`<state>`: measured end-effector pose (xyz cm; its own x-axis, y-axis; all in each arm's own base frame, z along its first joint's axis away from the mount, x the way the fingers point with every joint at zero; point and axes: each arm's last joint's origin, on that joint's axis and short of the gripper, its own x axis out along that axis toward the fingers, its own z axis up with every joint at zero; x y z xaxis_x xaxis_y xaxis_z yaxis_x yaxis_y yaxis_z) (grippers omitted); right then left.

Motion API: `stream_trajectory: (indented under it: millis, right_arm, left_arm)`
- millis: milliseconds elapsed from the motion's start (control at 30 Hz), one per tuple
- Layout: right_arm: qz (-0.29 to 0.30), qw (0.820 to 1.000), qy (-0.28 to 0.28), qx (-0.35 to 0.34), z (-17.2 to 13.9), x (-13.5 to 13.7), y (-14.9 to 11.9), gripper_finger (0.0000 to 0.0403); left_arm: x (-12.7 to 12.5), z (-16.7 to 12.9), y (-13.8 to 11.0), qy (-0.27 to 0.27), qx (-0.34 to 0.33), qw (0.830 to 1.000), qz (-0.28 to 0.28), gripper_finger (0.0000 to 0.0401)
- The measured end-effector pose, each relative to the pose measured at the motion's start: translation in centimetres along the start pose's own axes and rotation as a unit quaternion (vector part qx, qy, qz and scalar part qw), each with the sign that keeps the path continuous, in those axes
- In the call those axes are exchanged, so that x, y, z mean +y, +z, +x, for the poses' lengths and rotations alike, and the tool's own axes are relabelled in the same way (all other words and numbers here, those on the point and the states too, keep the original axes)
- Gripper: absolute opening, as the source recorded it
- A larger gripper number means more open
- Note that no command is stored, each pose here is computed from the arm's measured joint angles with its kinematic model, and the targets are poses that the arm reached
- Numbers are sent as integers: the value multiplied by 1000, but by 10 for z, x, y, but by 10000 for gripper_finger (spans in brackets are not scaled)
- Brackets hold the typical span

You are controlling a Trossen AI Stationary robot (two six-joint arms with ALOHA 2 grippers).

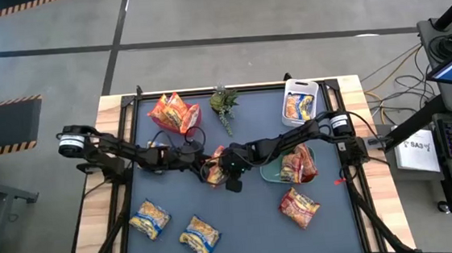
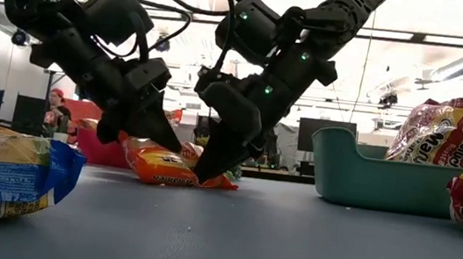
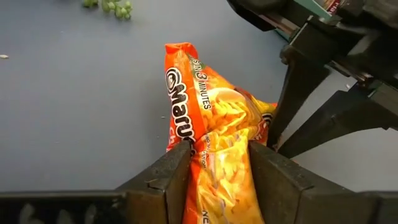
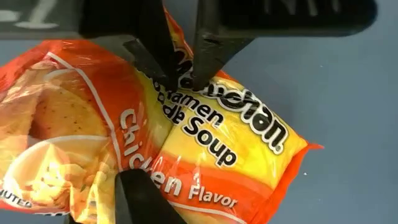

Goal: Sort Maruchan noodles
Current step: Put the orange noodle pack into the red bin

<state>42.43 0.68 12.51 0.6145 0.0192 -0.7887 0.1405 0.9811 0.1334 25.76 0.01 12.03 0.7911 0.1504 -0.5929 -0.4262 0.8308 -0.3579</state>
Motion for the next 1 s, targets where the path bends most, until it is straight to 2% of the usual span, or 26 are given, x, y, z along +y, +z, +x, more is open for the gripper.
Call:
stream_trajectory:
  millis: [200,433,800,1000]
  right_arm:
    - [1,1000,2,-3,-3,1,2,107]
    - [-14,1000,-5,-11,-26,1,11,155]
    - [-29,1000,-5,-1,-68,4,20,164]
    - [-28,999,-8,29,-80,3,16,157]
  left_arm:
    - [-1,-4,2,-2,3,1000,10,127]
    - [-2,-7,2,-3,8,1000,19,82]
    - [-10,-26,10,-20,-10,998,53,5]
    - [-15,-45,22,-40,-41,997,55,1]
